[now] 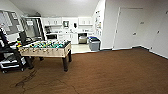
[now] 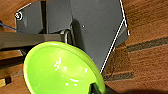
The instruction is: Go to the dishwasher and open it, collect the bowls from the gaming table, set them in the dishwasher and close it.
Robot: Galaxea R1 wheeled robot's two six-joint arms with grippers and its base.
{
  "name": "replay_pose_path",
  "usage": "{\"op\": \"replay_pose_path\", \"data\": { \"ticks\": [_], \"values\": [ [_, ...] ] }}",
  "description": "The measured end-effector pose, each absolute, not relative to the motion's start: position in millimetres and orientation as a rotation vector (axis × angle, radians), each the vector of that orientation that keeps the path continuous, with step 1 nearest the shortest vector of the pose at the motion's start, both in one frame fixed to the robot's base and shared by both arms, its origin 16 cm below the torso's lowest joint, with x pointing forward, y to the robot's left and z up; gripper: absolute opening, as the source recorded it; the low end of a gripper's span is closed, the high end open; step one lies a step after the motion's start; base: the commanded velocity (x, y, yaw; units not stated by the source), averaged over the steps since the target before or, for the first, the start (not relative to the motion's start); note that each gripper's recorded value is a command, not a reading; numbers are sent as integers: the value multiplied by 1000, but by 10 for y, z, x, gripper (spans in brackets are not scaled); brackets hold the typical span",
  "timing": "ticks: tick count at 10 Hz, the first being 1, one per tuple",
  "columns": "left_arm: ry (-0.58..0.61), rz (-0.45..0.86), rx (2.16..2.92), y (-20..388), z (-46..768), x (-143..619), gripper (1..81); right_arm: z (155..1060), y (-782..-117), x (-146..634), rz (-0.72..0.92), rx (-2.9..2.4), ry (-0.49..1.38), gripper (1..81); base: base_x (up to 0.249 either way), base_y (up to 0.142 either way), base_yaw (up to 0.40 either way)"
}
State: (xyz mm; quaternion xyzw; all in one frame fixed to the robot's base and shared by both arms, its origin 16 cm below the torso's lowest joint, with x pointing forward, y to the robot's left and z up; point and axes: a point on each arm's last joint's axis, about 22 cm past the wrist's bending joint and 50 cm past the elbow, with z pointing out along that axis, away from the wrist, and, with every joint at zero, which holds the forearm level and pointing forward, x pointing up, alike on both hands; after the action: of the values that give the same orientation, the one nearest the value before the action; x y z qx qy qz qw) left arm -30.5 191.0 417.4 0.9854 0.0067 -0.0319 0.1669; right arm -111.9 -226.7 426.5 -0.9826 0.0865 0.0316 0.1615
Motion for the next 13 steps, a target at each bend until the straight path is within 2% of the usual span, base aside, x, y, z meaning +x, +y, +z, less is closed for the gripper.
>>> {"op": "replay_pose_path", "data": {
  "ticks": [7,13],
  "values": [
    [19,-75,2808,1915,4171,-255,10,4259,-2310,-1059,74,-2811,235,10,140,0,0],
    [20,-70,2810,1918,4170,-250,10,4254,-2308,-995,58,-2813,221,10,191,0,0]
  ]
}}
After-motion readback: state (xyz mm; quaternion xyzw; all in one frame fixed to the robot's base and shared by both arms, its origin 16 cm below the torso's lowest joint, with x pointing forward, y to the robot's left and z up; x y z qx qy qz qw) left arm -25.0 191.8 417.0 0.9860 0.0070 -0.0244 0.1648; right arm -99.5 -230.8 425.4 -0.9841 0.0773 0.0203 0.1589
